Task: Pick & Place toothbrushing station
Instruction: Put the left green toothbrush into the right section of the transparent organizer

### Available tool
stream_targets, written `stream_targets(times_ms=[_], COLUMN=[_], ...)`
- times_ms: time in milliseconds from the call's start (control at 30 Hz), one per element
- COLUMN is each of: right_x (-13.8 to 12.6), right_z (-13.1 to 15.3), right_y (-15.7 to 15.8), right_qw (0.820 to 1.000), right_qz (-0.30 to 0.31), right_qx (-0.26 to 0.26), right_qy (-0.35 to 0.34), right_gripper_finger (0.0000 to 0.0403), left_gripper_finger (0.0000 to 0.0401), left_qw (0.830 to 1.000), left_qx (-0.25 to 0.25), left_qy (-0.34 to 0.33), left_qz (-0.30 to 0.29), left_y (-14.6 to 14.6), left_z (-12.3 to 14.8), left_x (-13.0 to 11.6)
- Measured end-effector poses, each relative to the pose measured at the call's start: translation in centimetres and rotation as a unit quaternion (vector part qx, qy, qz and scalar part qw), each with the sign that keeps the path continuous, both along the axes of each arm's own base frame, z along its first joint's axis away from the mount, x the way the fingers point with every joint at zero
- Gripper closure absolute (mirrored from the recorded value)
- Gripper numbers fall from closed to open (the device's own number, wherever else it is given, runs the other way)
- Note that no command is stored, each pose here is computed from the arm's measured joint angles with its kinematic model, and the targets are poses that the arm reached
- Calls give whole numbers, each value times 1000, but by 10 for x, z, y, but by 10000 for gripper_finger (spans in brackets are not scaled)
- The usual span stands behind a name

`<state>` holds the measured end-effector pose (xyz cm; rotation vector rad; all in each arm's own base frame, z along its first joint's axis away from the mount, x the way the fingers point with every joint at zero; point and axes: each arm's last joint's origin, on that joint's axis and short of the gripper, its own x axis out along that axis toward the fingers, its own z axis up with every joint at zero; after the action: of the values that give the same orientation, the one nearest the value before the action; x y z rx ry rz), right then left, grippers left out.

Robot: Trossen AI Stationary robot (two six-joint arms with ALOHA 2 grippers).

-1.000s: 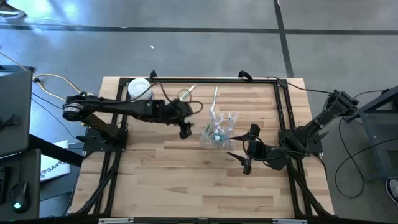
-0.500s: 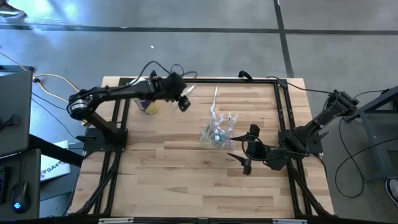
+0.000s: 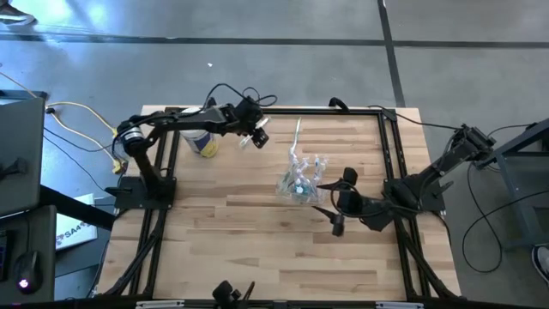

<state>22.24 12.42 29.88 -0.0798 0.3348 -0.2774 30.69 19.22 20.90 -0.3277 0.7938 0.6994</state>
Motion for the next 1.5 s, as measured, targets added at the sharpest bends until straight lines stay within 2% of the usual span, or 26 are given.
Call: stream_targets(times_ms=[333,533,800,933,1167,1367,1500], right_x=[2,2,1,1,2,2,1], right_z=[0,-1,-1,-1,-1,-1,-1], right_y=[-2,-2,-3,-3,-3,-3,-3], right_qw=[1000,1000,1000,1000,1000,1000,1000], right_qz=[5,5,5,5,5,4,1], right_qx=[5,4,1,2,3,3,13], right_qy=[5,5,10,9,7,7,5], right_gripper_finger=[137,137,137,137,137,137,137], left_gripper_finger=[175,175,183,230,377,384,398], left_qw=[999,996,993,992,991,989,987], left_qx=[-10,-33,-57,-61,-75,-84,-68], left_qy=[46,76,100,105,111,119,143], left_qz=[22,26,27,26,22,29,20], left_y=[12,18,19,18,16,12,-1], left_z=[-32,-56,-67,-68,-69,-69,-57], left_x=[2,3,1,0,-2,-3,-4])
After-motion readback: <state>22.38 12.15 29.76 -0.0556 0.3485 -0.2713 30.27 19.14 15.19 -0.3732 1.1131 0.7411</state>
